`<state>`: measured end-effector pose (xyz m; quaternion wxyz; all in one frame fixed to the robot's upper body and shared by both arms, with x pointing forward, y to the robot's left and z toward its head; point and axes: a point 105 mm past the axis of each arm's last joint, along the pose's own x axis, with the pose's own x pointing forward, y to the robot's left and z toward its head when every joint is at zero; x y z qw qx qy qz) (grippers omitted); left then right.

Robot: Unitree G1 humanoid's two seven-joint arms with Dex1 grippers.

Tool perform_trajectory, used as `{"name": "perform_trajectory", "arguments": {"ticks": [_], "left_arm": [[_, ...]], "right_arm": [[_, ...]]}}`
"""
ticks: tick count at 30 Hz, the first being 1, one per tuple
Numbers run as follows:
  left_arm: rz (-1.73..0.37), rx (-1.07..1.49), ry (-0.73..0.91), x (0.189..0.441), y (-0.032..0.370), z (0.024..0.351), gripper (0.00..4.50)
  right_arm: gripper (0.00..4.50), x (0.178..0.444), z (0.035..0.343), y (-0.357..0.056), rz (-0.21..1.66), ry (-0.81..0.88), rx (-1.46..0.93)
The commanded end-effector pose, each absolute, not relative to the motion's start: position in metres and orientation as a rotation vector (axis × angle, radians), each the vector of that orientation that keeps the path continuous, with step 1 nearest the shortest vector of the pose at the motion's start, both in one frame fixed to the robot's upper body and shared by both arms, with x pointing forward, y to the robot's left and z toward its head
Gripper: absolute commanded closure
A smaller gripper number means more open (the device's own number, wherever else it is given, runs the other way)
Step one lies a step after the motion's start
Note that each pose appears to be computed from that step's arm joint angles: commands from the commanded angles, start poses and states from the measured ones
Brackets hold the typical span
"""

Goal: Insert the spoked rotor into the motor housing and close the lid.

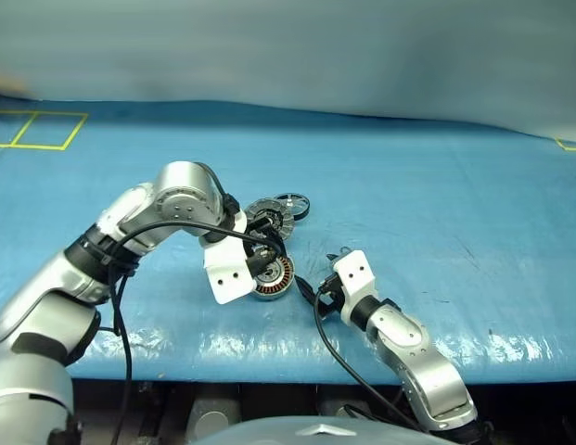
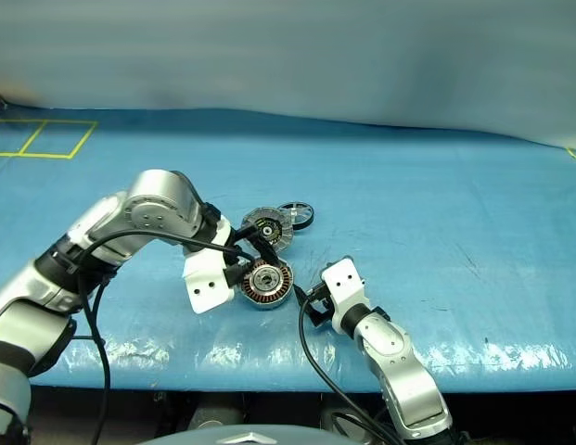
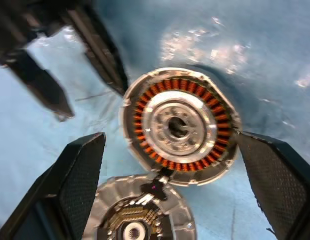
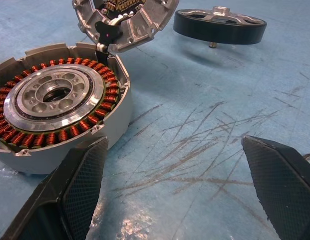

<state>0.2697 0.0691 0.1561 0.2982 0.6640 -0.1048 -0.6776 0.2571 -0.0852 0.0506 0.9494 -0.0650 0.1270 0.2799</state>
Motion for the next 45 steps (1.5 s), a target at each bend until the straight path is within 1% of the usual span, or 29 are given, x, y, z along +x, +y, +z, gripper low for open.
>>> {"name": "perform_trajectory", "arguments": {"ticks": [1,2,4,7,9,12,14,20,23,27,36,42,45], "left_arm": [[-1.619,1.334,-0.223,0.265,0.071,0.178,0.03],[-1.55,1.183,-0.166,0.266,0.074,0.179,0.03],[-1.418,0.941,-0.126,0.268,0.079,0.179,0.03],[-1.225,0.634,-0.12,0.267,0.086,0.178,0.03],[-1.084,0.489,-0.111,0.267,0.092,0.171,0.03],[-0.869,0.343,-0.111,0.267,0.103,0.158,0.03],[-0.773,0.271,-0.082,0.265,0.108,0.144,0.03],[-0.59,0.137,-0.037,0.258,0.109,0.11,0.03],[-0.564,0.131,-0.005,0.254,0.104,0.093,0.03],[-0.581,0.115,0.025,0.249,0.099,0.078,0.03],[-0.636,0.055,-0.005,0.242,0.085,0.072,0.03],[-0.674,0.045,-0.007,0.24,0.075,0.07,0.03],[-0.681,0.04,0.0,0.238,0.074,0.068,0.03]], "right_arm": [[0.0,0.257,0.066,-0.088,0.572,0.201,-0.14],[0.0,0.256,0.067,-0.09,0.569,0.2,-0.143],[0.0,0.256,0.068,-0.093,0.559,0.198,-0.148],[0.0,0.256,0.07,-0.097,0.548,0.192,-0.152],[0.0,0.256,0.073,-0.101,0.532,0.18,-0.151],[0.0,0.26,0.075,-0.106,0.496,0.161,-0.147],[0.0,0.263,0.075,-0.109,0.47,0.152,-0.147],[0.0,0.274,0.079,-0.117,0.406,0.115,-0.173],[0.0,0.28,0.08,-0.123,0.355,0.113,-0.18],[0.0,0.284,0.074,-0.129,0.308,0.138,-0.19],[0.0,0.294,0.064,-0.144,0.147,0.192,-0.166],[0.0,0.304,0.052,-0.141,0.119,0.231,-0.126],[0.0,0.307,0.041,-0.135,0.129,0.274,-0.109]]}}
